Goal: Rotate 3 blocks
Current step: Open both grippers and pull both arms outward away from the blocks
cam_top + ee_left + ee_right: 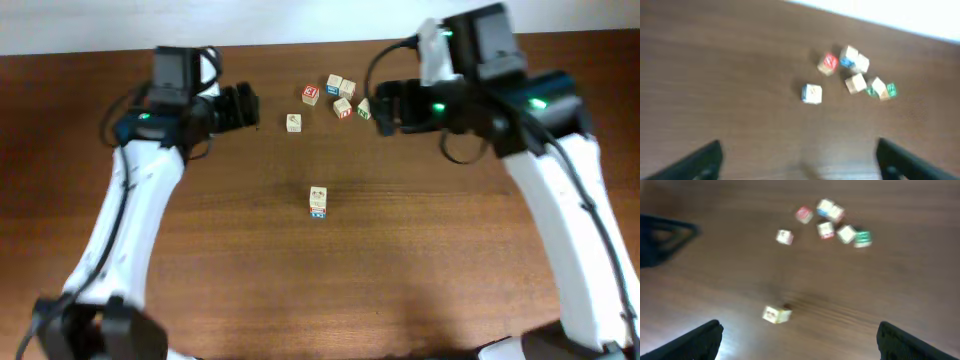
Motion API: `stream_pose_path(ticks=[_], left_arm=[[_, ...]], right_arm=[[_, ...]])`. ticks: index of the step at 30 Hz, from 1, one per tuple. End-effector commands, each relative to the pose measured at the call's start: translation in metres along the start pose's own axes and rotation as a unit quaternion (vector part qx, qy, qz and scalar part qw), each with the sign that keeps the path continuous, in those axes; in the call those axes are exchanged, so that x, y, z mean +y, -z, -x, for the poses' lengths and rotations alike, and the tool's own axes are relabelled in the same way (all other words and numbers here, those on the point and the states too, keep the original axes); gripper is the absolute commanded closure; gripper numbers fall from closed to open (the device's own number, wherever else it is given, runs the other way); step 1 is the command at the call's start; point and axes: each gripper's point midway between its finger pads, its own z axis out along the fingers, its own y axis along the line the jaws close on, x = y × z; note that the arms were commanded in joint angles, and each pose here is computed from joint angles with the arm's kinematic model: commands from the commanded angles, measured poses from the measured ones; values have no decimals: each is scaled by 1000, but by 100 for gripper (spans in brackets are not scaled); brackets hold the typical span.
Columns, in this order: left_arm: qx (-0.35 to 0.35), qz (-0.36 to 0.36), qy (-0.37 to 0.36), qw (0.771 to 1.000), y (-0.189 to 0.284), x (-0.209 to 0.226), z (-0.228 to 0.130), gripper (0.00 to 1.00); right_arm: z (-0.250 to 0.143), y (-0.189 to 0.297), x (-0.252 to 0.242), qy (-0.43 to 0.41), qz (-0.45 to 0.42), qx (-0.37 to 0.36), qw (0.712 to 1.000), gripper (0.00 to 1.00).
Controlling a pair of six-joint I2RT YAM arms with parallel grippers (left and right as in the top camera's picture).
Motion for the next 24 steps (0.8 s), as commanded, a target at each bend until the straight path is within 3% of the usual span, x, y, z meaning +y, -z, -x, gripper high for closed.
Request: stream_pose_path(ticks=[1, 6, 11, 24], left_arm=[[-52, 77, -9, 996, 36, 23, 20, 1], [-28, 102, -7, 994, 37, 33, 7, 1], [-23, 103, -7, 994, 37, 33, 5, 1], [-23, 103, -7, 994, 37, 33, 5, 1]], right_arm=[[-6, 44, -41, -16, -83, -26, 996, 2], [-27, 101, -77, -48, -157, -53, 985, 2], [-57, 140, -85, -68, -175, -57, 981, 2], [-68, 136, -90, -71, -188, -27, 979, 2]])
